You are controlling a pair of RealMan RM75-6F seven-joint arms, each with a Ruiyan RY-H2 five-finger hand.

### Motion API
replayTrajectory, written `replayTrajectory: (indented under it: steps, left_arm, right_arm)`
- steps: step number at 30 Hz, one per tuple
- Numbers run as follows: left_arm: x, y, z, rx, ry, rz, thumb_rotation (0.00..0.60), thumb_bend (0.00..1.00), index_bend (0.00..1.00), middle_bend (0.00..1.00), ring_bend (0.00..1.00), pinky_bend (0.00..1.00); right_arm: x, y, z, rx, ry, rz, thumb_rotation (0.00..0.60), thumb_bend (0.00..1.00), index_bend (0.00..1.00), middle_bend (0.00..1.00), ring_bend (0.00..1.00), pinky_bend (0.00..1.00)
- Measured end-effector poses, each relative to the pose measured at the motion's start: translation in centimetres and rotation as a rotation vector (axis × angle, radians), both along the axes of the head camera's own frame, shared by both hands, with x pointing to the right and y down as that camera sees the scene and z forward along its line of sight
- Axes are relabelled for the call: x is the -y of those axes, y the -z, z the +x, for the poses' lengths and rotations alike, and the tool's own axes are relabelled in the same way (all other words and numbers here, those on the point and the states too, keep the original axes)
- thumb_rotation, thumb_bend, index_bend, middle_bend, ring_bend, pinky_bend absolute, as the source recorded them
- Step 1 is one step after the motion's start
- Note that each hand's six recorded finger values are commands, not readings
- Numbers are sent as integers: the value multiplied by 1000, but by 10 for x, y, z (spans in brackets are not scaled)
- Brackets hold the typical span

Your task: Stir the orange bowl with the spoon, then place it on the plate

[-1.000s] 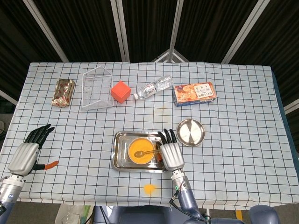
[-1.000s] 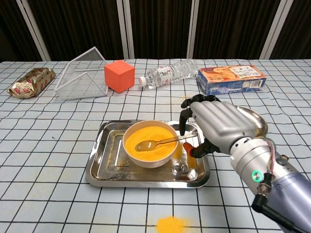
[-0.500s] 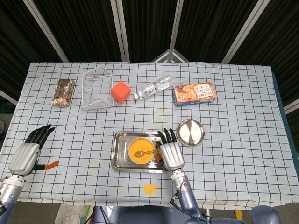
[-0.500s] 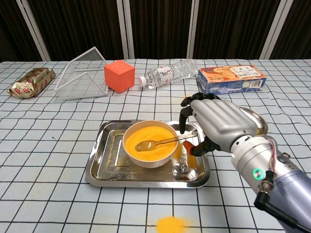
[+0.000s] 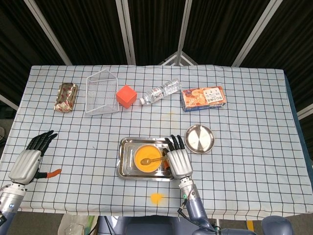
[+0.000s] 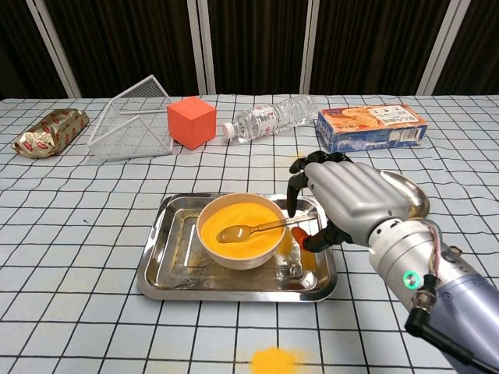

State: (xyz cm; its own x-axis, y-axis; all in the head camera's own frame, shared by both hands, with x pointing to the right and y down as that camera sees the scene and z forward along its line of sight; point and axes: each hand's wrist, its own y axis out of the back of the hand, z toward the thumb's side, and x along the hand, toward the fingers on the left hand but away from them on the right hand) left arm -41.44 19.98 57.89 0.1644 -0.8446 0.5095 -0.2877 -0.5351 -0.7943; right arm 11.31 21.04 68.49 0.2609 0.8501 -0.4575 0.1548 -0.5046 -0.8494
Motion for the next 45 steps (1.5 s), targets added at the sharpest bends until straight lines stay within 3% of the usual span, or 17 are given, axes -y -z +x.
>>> replayTrajectory:
  steps: [24, 45]
  left_arm:
    - [0, 0, 0, 1, 0, -4, 600, 0, 0, 0, 0, 20]
    - [0, -1, 0, 1, 0, -9, 600, 0, 0, 0, 0, 20]
  right_arm:
    - [-2, -4, 0, -7, 0, -12, 600, 509, 506, 175, 0, 0]
    - [-5, -4, 1, -10, 4, -21, 600, 620, 550, 196, 0, 0]
